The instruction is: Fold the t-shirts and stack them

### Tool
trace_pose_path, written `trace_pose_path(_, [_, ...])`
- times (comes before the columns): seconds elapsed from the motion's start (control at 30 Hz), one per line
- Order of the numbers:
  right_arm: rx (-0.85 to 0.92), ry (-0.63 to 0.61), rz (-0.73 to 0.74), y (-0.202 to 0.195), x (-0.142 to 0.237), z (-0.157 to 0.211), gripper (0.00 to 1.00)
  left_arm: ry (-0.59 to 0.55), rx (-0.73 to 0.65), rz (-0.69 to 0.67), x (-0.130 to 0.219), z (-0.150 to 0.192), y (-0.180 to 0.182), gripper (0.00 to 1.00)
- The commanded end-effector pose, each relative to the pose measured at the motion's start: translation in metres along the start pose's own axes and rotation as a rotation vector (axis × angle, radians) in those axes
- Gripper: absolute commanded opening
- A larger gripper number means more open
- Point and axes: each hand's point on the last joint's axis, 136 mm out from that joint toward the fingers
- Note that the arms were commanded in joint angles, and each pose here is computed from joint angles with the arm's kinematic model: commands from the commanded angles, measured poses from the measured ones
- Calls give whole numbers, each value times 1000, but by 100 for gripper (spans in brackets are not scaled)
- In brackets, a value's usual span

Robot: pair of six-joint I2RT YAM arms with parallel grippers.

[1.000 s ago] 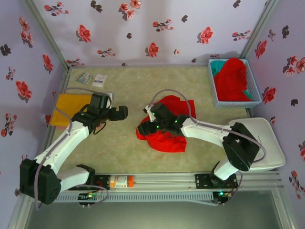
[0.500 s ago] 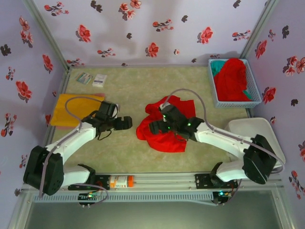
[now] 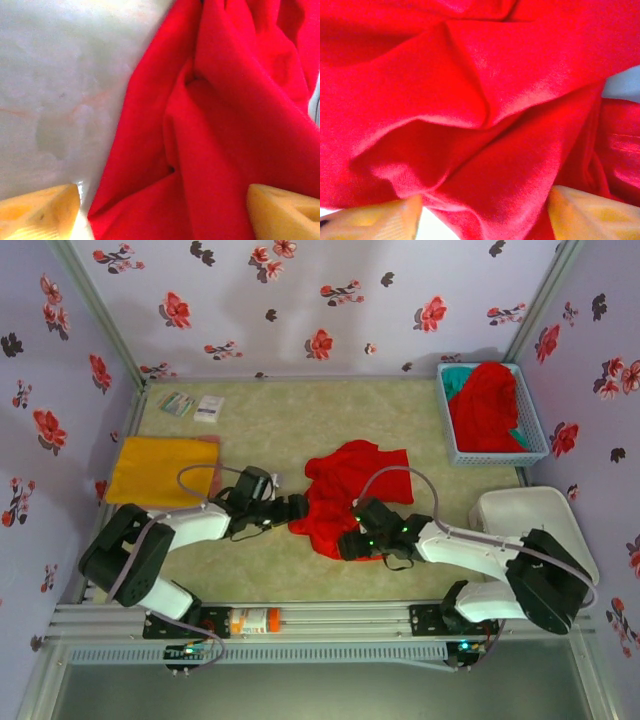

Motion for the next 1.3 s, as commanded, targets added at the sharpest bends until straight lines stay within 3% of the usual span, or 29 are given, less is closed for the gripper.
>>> trace_pose_path(0.0, [-40,-65,-80,20,-5,-16,56,-26,23,190,-13,-16,-53,77])
trace_pose_path(0.2, [-73,-113,-89,20,-2,-21,13,-31,-20,173,-17,-31,-66,35])
trace_pose_path(0.3, [-70,-164,-119,27,7,-27,1,-25,-97,103,-11,-40,-70,18])
trace_pose_path(0.43, [-64,-212,-185,45,16,-35,0,-37,-252,-47,9,-65,-75,2])
trace_pose_path(0.6, [13,-224,-242,88,13,-39,0,-57,-378,-250,45,-100,-63,0])
trace_pose_path(0.67, [51,-209,-263,109,6,-38,5,-73,-395,-315,62,-112,-55,0])
trace_pose_path(0.7, [71,-197,-273,121,2,-37,13,-83,-406,-351,72,-116,-50,0])
trace_pose_path(0.73, [86,-185,-276,129,-3,-37,29,-94,-418,-383,81,-120,-46,0])
trace_pose_path(0.83, [93,-181,-229,132,-9,-42,63,-112,-438,-457,105,-126,-33,0])
trace_pose_path(0.97, [86,-282,-93,105,5,-60,87,-130,-443,-489,125,-122,-19,0])
trace_pose_path(1.07, [21,-331,39,66,18,-78,94,-139,-450,-499,132,-117,-10,0])
trace_pose_path(1.27, [-268,-309,192,-21,16,-103,92,-150,-464,-492,134,-108,-4,0])
Point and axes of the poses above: each hand's point on the last joint's axis, 136 mm out from that joint toward the fingers, its own x axis back along the fingers, its own y axis along the line the jaws close on, z = x × y, and after that the axes turned 4 degrees about -x, right-handed
